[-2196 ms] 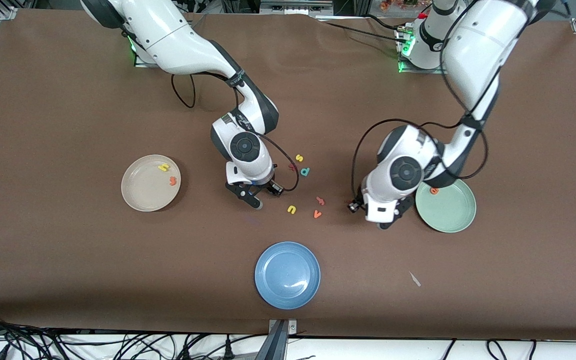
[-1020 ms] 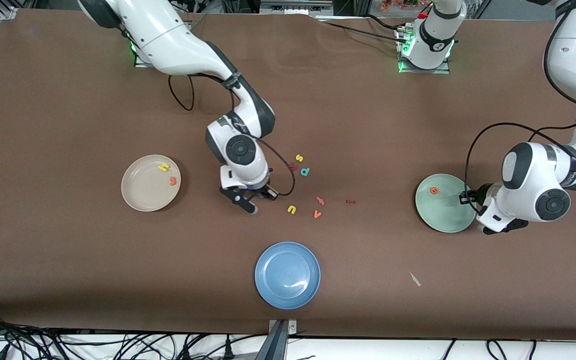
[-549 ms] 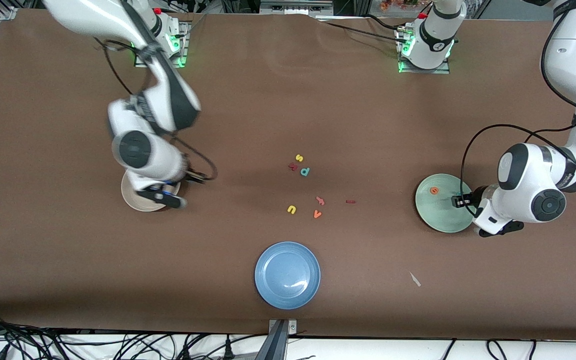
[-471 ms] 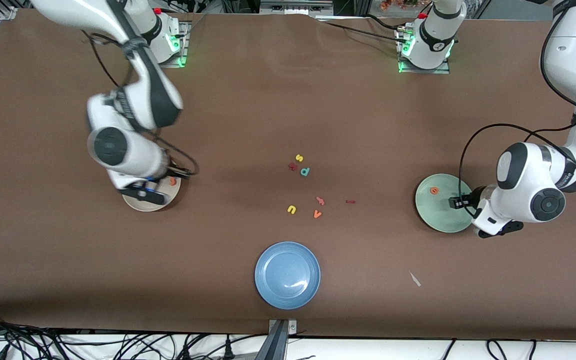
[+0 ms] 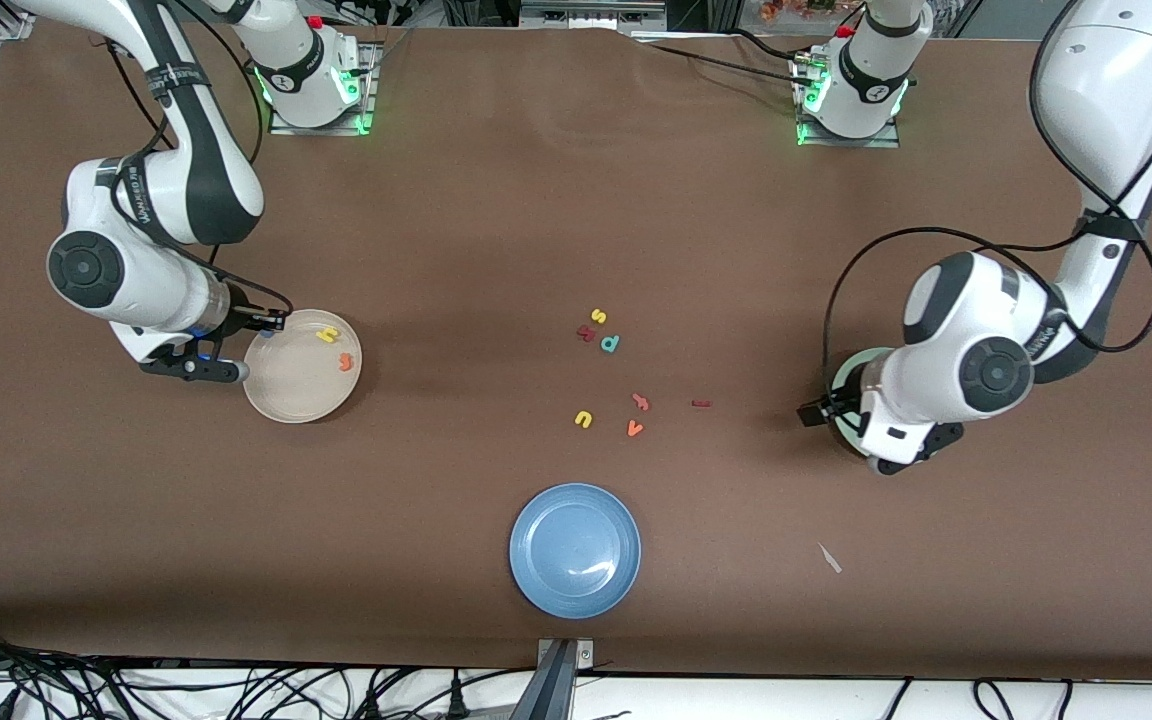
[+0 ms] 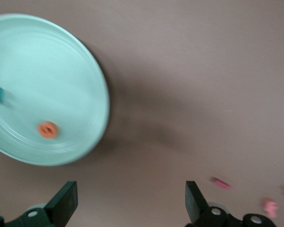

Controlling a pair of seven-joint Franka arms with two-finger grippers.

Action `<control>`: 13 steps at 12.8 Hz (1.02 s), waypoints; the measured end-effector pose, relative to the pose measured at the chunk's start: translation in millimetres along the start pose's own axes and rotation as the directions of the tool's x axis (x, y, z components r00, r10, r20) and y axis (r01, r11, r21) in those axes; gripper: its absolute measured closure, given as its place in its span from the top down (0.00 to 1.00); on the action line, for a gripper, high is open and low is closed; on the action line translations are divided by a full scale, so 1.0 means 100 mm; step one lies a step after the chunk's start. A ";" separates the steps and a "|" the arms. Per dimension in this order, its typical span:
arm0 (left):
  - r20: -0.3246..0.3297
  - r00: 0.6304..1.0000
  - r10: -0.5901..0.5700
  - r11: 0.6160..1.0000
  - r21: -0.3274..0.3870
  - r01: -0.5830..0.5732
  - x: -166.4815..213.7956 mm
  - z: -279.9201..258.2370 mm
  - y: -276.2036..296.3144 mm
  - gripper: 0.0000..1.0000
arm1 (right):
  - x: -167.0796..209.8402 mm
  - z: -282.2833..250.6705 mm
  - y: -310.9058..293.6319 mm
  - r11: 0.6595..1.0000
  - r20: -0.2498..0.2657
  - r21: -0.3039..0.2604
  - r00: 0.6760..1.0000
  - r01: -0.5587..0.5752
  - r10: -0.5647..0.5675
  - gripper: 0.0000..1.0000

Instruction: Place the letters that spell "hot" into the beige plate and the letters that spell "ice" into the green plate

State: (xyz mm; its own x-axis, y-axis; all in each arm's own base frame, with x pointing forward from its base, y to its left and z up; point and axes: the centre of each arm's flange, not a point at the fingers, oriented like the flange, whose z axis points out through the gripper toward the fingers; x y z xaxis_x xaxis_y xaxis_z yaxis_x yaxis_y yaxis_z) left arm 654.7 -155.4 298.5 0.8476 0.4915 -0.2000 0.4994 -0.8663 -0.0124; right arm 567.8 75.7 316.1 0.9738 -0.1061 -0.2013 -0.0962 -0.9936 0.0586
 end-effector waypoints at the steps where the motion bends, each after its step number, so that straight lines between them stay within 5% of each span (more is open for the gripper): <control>1: -0.013 0.999 -0.044 0.999 -0.030 0.044 -0.11 0.01 0.18 1.00 | -0.01 0.01 -0.03 1.000 -0.002 0.000 1.000 0.005 -0.005 0.56; 3: -0.025 0.983 -0.182 0.979 -0.099 0.179 -0.30 0.12 0.50 1.00 | -0.01 0.01 -0.04 1.000 -0.006 0.001 1.000 0.006 -0.006 0.74; 6: 0.006 0.911 -0.412 0.904 -0.122 0.409 -0.44 0.45 0.75 1.00 | -0.01 -0.09 -0.03 1.000 -0.024 0.004 1.000 0.003 -0.003 0.75; 10: -0.021 0.730 -0.683 0.726 -0.133 0.675 -0.50 0.88 0.91 1.00 | -0.13 -0.71 -0.09 1.000 -0.062 0.003 0.998 0.006 -0.006 0.81; 13: -0.018 0.629 -0.778 0.625 -0.134 0.769 -0.62 1.08 1.02 0.97 | -0.29 -1.31 -0.14 0.998 -0.089 -0.005 0.994 0.060 -0.060 0.86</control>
State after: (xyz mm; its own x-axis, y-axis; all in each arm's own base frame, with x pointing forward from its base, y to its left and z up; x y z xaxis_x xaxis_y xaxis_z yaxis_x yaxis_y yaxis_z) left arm 633.9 -284.2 203.8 0.1476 0.9841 -0.0987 0.9880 -0.1512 -0.0307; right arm 568.4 97.6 449.2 0.9922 -0.0427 -0.1170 -0.0368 -0.9980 0.0517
